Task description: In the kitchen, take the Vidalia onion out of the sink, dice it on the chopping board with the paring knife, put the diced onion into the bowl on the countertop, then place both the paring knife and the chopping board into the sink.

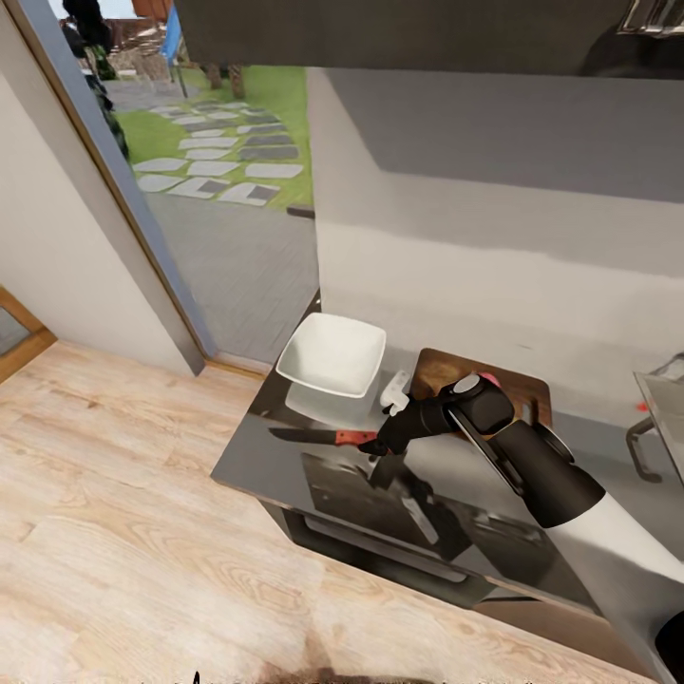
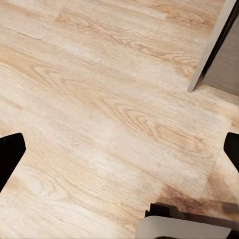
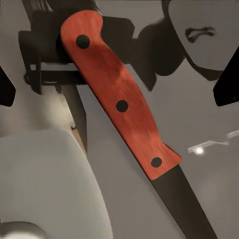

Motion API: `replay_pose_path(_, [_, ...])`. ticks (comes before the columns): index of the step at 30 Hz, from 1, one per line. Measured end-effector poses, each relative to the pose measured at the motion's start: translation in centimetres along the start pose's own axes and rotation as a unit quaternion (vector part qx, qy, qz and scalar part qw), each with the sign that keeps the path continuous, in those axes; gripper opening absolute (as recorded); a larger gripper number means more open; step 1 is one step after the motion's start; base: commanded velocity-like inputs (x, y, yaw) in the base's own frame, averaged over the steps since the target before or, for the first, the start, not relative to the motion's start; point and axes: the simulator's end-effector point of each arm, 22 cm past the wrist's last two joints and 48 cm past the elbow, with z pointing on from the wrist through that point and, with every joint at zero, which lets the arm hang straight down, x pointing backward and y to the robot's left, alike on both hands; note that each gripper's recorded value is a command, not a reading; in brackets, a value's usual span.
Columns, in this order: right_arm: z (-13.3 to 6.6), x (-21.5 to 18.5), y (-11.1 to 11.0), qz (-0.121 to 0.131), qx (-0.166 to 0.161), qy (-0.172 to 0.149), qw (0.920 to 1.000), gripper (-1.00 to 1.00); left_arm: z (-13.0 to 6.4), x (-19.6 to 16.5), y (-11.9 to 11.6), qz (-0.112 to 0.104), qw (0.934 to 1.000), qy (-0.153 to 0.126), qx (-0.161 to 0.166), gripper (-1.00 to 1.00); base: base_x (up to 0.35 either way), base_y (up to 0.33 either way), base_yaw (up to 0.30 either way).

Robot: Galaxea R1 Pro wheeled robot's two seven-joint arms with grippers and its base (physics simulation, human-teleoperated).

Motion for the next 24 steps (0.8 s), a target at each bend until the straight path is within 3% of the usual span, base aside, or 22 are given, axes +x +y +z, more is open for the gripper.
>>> replay_pose_path(24, [1.7,1.4,0.1,0.008,-0.012,0.012,0.9998,1.0,-0.2,1.4,0.1,0.004,0.9999,0.016,-0.001,1.0,0.0,0.0,0.0])
